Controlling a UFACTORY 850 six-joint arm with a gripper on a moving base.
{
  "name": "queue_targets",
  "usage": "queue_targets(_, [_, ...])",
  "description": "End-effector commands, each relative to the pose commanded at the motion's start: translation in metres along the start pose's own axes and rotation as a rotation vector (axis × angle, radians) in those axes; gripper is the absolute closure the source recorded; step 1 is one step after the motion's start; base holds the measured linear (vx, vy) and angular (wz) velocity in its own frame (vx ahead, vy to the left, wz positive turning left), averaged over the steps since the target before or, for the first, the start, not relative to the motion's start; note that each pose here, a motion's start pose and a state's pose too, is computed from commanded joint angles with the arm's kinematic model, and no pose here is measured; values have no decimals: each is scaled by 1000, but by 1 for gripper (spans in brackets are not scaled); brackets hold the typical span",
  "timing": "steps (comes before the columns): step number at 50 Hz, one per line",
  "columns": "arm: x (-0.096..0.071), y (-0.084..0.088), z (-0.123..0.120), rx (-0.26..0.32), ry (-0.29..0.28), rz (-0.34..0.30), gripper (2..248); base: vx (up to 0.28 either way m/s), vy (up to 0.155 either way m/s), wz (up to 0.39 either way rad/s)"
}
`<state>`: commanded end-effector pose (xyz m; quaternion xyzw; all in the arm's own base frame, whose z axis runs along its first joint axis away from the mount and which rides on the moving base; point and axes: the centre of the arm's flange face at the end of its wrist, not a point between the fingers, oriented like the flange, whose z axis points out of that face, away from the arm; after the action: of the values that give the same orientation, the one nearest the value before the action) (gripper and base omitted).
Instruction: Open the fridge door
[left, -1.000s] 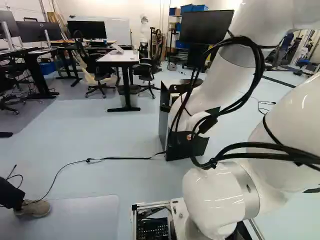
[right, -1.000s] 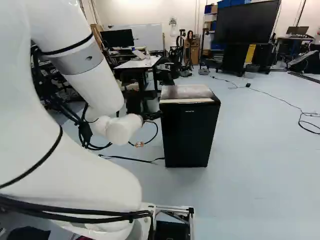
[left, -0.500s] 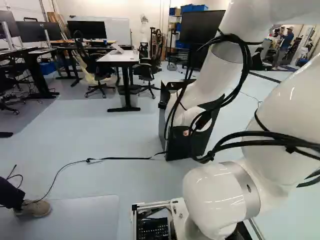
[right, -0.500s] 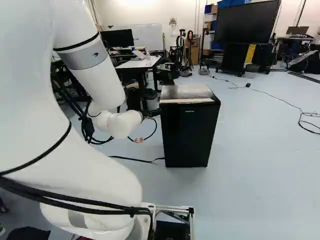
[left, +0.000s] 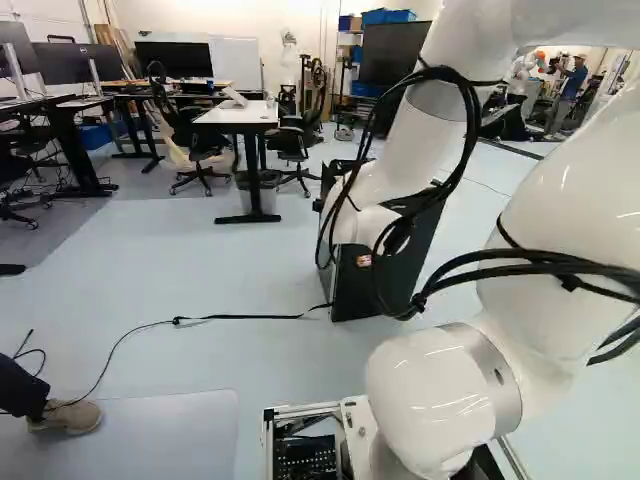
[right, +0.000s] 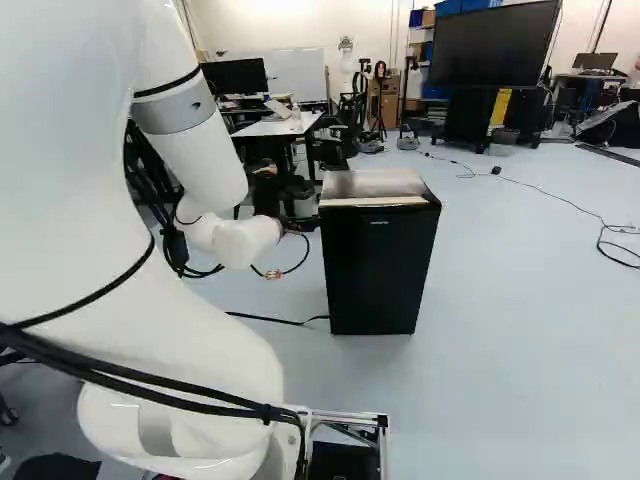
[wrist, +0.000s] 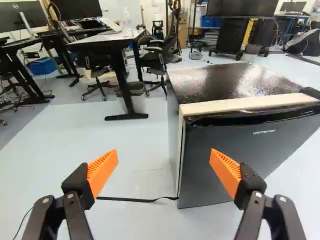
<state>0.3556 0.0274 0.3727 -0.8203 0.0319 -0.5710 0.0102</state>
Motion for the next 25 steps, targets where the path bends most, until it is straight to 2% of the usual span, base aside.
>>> queue_targets(25, [2,-16,10,-41,-4,62,3,0,0,0])
